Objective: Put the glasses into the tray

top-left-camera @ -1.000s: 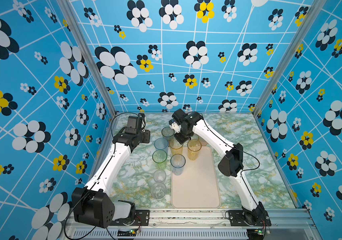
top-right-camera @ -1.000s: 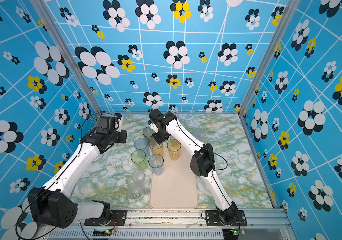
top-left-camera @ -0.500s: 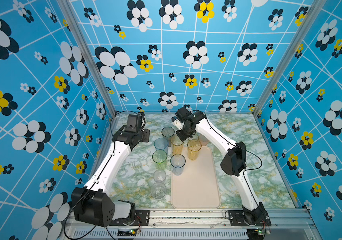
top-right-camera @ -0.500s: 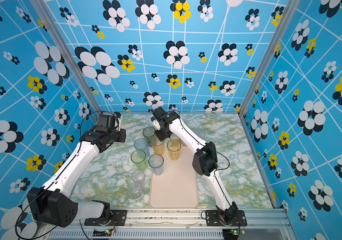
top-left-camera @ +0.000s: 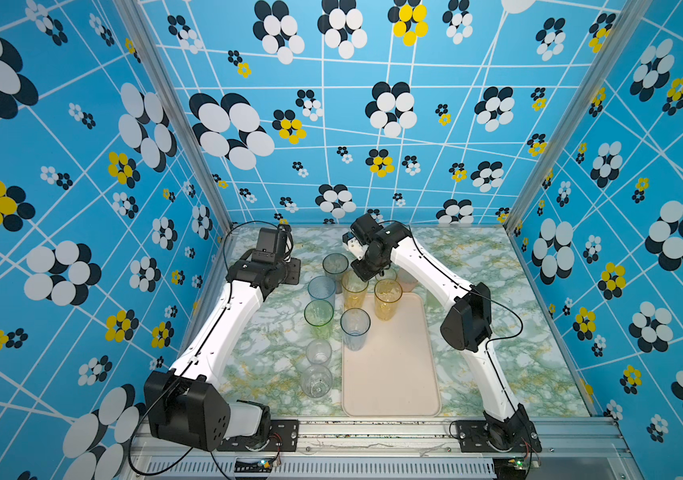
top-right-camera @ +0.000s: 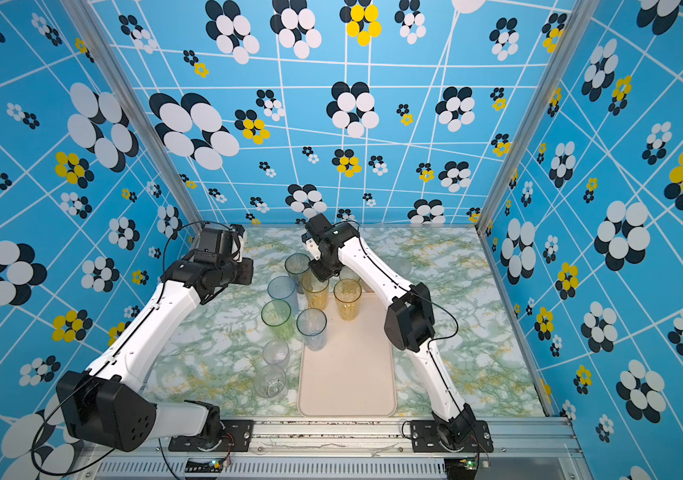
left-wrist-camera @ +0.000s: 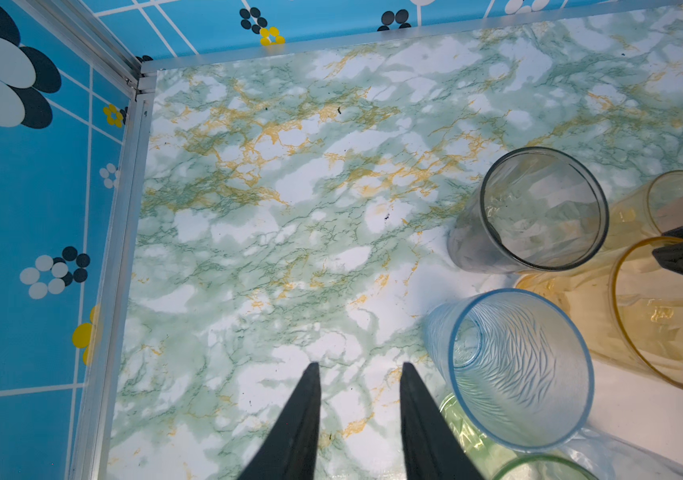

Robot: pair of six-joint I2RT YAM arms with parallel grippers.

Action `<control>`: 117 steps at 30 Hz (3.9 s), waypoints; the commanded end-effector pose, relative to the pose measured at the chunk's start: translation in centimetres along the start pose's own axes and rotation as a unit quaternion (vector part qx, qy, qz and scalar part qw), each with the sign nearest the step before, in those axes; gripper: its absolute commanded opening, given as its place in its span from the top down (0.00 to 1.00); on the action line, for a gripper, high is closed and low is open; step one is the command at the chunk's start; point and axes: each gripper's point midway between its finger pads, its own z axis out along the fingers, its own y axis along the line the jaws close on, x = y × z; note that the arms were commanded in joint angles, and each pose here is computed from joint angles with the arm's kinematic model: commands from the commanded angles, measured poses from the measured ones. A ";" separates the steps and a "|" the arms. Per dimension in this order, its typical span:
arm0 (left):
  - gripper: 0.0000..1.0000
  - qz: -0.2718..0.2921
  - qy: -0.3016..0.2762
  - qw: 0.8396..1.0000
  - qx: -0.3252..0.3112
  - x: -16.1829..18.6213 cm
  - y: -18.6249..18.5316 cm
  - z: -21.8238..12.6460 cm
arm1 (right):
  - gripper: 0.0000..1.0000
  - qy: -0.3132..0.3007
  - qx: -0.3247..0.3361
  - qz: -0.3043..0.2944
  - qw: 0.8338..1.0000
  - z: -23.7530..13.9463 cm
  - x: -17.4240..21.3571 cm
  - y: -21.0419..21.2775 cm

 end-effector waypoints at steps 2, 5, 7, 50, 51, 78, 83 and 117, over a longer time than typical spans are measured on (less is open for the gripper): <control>0.66 0.011 -0.006 1.000 -0.002 -0.7 -0.1 -0.5 | 0.79 -0.002 -0.011 0.005 1.000 -0.1 0.0 0.3; 0.66 0.011 -0.008 1.000 0.000 -0.8 -0.2 -0.5 | 0.75 -0.007 -0.010 0.007 1.000 -0.6 -0.2 0.3; 0.66 0.011 -0.010 1.000 0.000 -0.8 -0.2 -0.6 | 0.73 -0.012 -0.008 0.008 1.000 -1.0 -0.3 0.2; 0.65 0.011 -0.040 0.999 0.021 -0.1 -1.1 -0.6 | 0.72 0.033 -0.053 0.011 0.998 -6.5 9.2 9.1; 0.65 0.010 -0.039 0.999 0.021 -0.1 -1.0 -0.6 | 0.72 0.035 -0.053 0.011 0.998 -6.3 9.2 9.1; 0.65 0.000 -0.045 0.999 0.023 -0.2 -0.3 -0.6 | 0.89 0.066 -0.026 -0.001 0.997 -4.1 9.2 8.7; 0.65 -0.001 -0.046 0.999 0.022 -0.2 -0.2 -0.7 | 0.90 0.054 -0.014 -0.002 0.998 -4.2 8.7 8.4; 0.65 0.000 -0.038 0.999 0.024 0.1 -0.2 -0.5 | 0.90 0.047 -0.030 0.033 0.998 -2.3 8.0 7.0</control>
